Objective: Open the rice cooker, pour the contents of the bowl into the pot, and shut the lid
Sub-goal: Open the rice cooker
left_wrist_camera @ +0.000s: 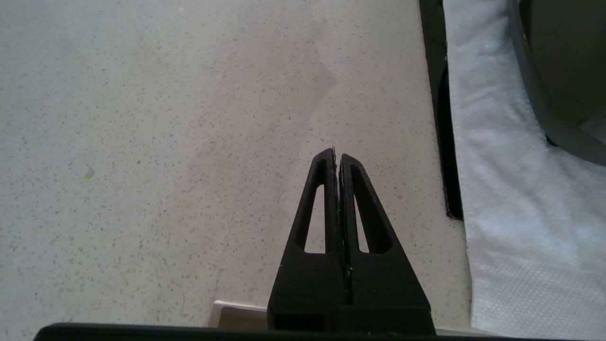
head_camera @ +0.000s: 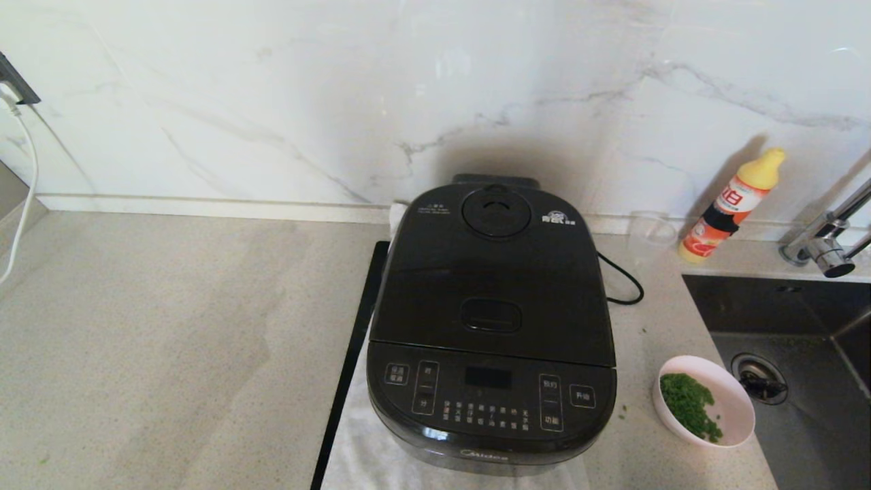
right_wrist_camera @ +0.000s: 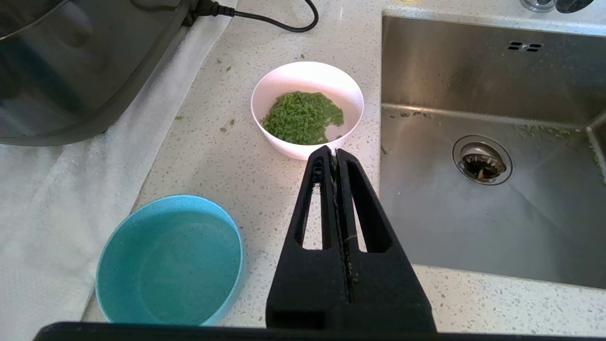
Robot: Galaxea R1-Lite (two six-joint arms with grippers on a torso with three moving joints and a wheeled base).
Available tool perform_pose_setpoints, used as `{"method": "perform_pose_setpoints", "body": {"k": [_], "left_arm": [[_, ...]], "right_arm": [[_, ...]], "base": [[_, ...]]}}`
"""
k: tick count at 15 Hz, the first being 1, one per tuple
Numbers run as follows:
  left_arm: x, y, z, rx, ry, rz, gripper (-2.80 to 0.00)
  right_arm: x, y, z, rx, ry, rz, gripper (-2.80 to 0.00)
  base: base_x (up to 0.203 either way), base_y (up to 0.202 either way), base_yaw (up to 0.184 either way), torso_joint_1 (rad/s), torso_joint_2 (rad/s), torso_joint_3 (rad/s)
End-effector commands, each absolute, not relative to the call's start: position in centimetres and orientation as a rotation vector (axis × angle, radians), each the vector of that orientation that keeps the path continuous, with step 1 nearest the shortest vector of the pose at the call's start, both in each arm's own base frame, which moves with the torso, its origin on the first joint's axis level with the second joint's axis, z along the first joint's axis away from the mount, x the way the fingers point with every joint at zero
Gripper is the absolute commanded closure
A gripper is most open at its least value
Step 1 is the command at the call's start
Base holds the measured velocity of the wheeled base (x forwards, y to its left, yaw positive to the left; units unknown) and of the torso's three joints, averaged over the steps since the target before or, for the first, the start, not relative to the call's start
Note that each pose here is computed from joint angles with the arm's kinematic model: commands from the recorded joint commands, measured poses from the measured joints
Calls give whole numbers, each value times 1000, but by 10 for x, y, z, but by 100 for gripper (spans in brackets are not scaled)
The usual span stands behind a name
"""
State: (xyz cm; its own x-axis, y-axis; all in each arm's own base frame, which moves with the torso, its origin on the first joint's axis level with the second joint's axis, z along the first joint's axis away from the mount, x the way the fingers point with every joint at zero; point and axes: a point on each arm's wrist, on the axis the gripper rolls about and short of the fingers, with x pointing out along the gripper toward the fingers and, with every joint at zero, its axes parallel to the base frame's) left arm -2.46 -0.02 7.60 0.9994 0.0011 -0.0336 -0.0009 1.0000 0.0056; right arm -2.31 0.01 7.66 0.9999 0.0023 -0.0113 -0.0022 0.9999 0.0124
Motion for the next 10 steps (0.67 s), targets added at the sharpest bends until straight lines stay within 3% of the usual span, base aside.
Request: {"method": "perform_pose_setpoints", "body": {"k": [1, 8, 10], "left_arm": [[-25, 0, 76, 5, 35, 1, 0], [-25, 0, 80, 31, 45, 0, 0], [-25, -1, 114, 35, 24, -22, 0]], "right_arm": [[-23, 0, 76, 12, 6, 1, 0], [-23, 0, 76, 12, 6, 1, 0], [-23, 0, 76, 12, 6, 1, 0]], "base": [[0, 0, 0, 0, 0, 0], [0, 0, 0, 0, 0, 0], [0, 0, 0, 0, 0, 0]]}}
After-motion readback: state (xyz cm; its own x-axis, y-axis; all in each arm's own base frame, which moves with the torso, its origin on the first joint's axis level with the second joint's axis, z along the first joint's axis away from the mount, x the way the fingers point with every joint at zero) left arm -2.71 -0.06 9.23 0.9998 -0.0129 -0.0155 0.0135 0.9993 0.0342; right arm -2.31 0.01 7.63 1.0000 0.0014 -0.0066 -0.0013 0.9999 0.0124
